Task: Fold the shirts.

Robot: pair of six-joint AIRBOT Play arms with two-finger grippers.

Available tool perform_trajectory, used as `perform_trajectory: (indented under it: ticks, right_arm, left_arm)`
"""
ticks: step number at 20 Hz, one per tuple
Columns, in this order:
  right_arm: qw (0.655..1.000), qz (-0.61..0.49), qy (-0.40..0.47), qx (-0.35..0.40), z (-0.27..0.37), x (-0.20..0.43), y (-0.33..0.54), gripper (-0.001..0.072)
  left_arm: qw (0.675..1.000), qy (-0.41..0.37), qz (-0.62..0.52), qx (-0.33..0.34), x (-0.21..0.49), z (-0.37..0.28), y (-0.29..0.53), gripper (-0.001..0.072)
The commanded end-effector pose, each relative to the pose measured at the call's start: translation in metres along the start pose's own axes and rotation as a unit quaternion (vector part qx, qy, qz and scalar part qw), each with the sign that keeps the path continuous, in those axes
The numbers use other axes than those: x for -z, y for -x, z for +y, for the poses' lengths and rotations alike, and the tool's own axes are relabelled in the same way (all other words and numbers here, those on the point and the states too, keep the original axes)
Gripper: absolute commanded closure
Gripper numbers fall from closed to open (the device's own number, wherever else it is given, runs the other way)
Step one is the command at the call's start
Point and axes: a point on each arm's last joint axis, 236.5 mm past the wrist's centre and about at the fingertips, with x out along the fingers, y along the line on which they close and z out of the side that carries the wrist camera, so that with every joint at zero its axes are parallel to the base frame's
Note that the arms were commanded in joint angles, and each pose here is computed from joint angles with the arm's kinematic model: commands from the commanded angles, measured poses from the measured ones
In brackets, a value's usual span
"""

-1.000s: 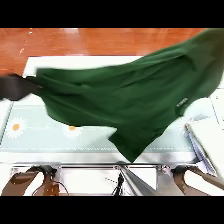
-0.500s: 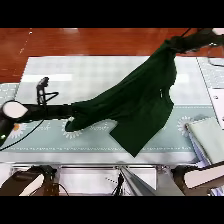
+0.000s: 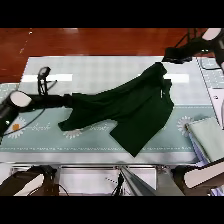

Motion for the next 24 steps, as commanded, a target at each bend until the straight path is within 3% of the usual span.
perform_trajectory:
  ticks: [1, 2, 3, 5, 6, 10, 14, 20, 21, 23, 24]
  right_arm:
    - [0.992, 0.096, 0.041, 0.077, -0.038, 0.051, 0.056, 0.0318]
    - [0.989, 0.119, 0.017, 0.089, -0.050, 0.067, 0.071, 0.0292]
    - [0.991, 0.120, -0.007, 0.060, -0.048, 0.076, 0.079, 0.0209]
    - [0.988, 0.147, -0.039, -0.006, -0.039, 0.101, 0.085, 0.0157]
    - [0.986, 0.151, -0.056, -0.035, -0.036, 0.110, 0.084, 0.0157]
    - [0.978, 0.162, -0.091, -0.096, -0.028, 0.148, 0.077, 0.0157]
    - [0.975, 0.171, -0.098, -0.105, -0.023, 0.176, 0.062, 0.0158]
    - [0.968, 0.197, -0.110, -0.113, -0.021, 0.200, 0.050, 0.0158]
    - [0.968, 0.197, -0.110, -0.113, -0.021, 0.200, 0.050, 0.0158]
    - [0.968, 0.199, -0.105, -0.111, -0.022, 0.202, 0.051, 0.0158]
    - [0.968, 0.199, -0.102, -0.110, -0.022, 0.205, 0.051, 0.0158]
  left_arm:
    - [0.995, -0.047, 0.084, -0.041, 0.009, 0.032, 0.040, 0.0106]
    - [0.991, -0.031, 0.125, -0.047, 0.026, 0.042, 0.050, 0.0106]
    - [0.985, -0.010, 0.166, -0.041, 0.048, 0.047, 0.058, 0.0106]
    - [0.974, 0.025, 0.223, -0.014, 0.085, 0.045, 0.063, 0.0083]
    - [0.969, 0.026, 0.246, 0.001, 0.103, 0.042, 0.061, -0.0013]
    - [0.961, 0.026, 0.277, 0.012, 0.145, 0.045, 0.044, -0.0013]
    - [0.963, 0.007, 0.261, 0.061, 0.150, 0.029, 0.029, -0.0013]
    - [0.959, -0.026, 0.277, 0.062, 0.160, 0.020, -0.014, -0.0012]
    - [0.956, -0.023, 0.286, 0.060, 0.165, 0.019, -0.022, 0.0020]
    - [0.948, -0.007, 0.312, 0.062, 0.178, 0.020, -0.030, 0.0668]
    - [0.945, 0.011, 0.321, 0.059, 0.182, 0.021, -0.030, 0.0671]
